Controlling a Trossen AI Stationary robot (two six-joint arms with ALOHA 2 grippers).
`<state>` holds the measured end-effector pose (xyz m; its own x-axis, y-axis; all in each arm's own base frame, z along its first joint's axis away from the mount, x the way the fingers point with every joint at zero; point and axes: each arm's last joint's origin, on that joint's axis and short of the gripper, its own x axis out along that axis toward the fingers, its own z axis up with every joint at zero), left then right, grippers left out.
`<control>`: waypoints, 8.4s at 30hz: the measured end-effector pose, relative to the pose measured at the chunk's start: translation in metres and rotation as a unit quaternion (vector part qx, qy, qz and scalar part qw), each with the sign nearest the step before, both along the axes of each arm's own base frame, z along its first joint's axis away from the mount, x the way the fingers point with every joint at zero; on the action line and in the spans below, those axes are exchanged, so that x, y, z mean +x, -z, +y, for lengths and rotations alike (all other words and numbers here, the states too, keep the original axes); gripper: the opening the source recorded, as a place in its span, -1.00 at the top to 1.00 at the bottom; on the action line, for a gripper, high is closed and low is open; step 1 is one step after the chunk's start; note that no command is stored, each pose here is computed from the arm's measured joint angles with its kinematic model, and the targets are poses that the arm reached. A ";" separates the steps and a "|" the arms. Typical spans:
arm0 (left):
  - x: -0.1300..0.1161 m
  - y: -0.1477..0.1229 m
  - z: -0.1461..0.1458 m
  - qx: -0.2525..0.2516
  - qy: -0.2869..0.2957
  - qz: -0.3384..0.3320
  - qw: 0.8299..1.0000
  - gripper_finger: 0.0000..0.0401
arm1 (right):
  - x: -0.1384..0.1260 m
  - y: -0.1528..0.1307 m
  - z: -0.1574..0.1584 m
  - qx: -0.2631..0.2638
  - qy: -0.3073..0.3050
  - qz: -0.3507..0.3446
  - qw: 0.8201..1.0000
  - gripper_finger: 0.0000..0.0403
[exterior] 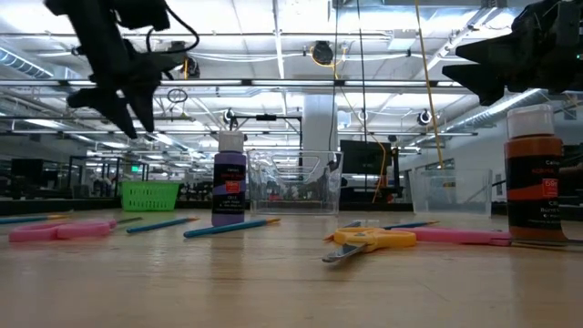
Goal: Pick & Place Paint Supplies
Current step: Put the blue paint brush into the white bin
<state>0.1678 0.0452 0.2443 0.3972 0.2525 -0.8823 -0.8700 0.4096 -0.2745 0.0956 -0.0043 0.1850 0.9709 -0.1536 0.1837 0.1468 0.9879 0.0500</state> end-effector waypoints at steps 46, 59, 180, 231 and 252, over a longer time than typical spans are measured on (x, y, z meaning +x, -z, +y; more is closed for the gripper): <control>-0.009 0.111 -0.075 -0.085 -0.135 0.232 0.959 0.24 | 0.000 0.001 0.000 0.000 0.000 0.008 1.000 -0.25; -0.003 0.112 -0.077 -0.104 -0.136 0.200 0.965 0.36 | 0.000 0.001 0.000 0.000 0.000 0.007 1.000 -0.25; 0.185 -0.070 -0.028 0.401 0.286 -0.347 0.798 1.00 | 0.006 -0.016 0.000 0.127 -0.033 -0.094 0.987 -0.25; 0.219 -0.024 -0.003 0.348 0.321 -0.379 0.795 1.00 | 0.151 -0.034 -0.034 0.018 -0.053 0.054 0.997 0.74; 0.168 -0.083 -0.005 0.354 0.341 -0.363 0.792 0.02 | 0.130 -0.049 -0.044 0.036 -0.054 0.070 0.995 0.98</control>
<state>0.3356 0.0407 0.3278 0.9917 0.0896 -0.0924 -0.0982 0.9908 -0.0928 0.2259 -0.0486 0.2344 0.9978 -0.0552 0.0372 0.0509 0.9929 0.1078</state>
